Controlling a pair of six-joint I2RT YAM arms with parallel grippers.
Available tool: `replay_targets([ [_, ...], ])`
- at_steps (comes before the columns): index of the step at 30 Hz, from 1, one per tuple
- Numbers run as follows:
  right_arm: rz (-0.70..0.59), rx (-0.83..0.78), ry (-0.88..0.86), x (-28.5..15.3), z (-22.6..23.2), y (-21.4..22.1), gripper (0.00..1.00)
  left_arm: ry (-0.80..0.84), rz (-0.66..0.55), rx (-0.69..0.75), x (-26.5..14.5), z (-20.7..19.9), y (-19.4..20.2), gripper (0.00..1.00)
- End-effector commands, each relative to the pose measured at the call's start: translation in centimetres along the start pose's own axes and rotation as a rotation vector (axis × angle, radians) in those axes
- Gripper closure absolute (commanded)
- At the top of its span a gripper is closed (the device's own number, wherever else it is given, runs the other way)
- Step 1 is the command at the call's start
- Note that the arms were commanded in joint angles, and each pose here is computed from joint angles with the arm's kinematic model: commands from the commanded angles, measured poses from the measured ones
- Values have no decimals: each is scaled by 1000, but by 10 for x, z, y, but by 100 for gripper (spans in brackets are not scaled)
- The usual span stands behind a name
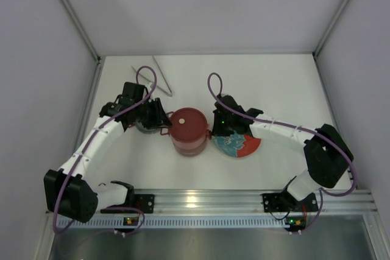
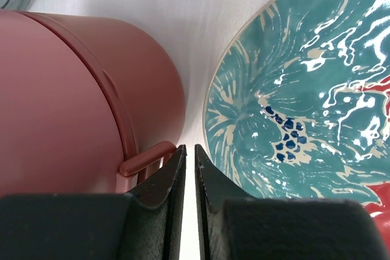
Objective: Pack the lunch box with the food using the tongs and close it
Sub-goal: Close the fastener on the packing box.
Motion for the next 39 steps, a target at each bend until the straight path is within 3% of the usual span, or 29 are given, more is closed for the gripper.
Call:
replay_targets([
  [1,-66,-6,-91,-8,26,-12,91,-6,-40,31,-7,-1,-1,93],
  [10,-64,-1,-68,-5,24,-10,90,-24,-9,21,3,7,8,93],
  [22,-209,-7,54,-40,16,-32,80,-38,0,27,4,11,11,93],
  [27,-262,-41,-29,-71,36,-52,80,-41,4,28,4,11,12,93],
  [31,-273,-84,-143,-93,65,-65,85,-39,5,25,5,11,13,92],
  [39,-196,-162,-268,-89,112,-52,86,-36,1,22,5,11,13,92],
])
Point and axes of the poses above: each gripper's point midway between its finger pads, its own x axis out along the fingers, its own z axis along the line the jaws close on, y = z × x, the point moved 8 cm from there along -x, back along the fingers, and after that the axes turned 9 degrees about x, right-handed, at the moved point
